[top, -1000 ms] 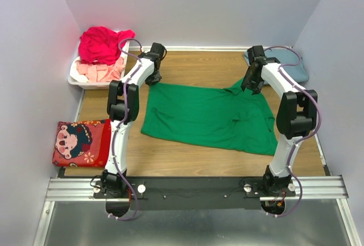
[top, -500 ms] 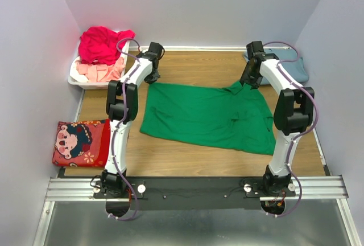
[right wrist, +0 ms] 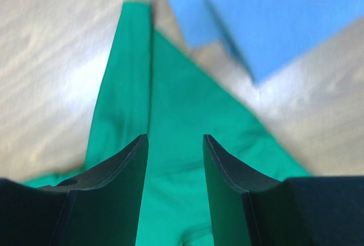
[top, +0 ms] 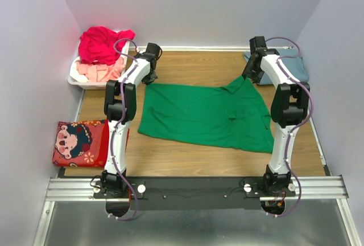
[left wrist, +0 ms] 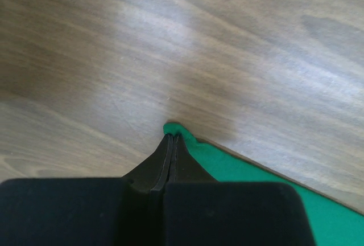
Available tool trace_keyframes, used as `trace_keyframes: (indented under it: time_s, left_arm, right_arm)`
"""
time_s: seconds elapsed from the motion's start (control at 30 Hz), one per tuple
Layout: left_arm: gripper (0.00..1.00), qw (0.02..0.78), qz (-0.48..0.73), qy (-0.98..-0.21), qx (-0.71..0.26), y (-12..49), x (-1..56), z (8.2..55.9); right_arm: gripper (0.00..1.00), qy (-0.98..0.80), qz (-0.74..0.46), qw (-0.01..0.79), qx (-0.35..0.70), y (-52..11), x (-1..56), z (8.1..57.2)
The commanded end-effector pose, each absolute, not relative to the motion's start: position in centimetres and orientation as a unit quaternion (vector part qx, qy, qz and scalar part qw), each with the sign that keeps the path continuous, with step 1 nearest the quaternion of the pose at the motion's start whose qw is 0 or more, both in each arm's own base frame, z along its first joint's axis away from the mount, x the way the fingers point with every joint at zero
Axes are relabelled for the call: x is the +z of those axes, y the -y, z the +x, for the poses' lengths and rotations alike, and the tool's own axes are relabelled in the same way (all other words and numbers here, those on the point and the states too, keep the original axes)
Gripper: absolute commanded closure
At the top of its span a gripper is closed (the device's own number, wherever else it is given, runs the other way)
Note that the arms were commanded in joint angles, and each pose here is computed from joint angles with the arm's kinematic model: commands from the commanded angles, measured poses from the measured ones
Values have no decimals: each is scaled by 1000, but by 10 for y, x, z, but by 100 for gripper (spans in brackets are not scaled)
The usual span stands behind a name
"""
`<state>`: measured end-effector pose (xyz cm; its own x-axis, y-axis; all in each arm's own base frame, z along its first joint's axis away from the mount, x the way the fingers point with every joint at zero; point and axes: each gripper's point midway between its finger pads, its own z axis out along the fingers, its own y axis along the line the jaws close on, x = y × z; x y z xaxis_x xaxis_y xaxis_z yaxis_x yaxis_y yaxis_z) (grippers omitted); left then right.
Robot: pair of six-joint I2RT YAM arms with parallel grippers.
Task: Fold and stack the t-shirts
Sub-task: Fold the tshirt
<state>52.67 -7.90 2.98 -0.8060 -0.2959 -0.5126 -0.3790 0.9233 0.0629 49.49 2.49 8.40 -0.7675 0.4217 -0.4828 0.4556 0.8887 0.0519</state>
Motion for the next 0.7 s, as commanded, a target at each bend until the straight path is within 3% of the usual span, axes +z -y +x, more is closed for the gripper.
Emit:
trace_keyframes:
  time_s: [0.0, 0.4, 0.67]
  left_arm:
    - [100, 238, -177, -949, 111, 60, 36, 509]
    - [100, 230, -169, -954, 97, 65, 30, 505]
    - [100, 227, -167, -955, 96, 65, 28, 504]
  right_arm:
    - [48, -938, 241, 241, -64, -7, 52, 519]
    - [51, -917, 246, 311, -51, -6, 45, 588]
    - [51, -915, 250, 313, -42, -10, 41, 593]
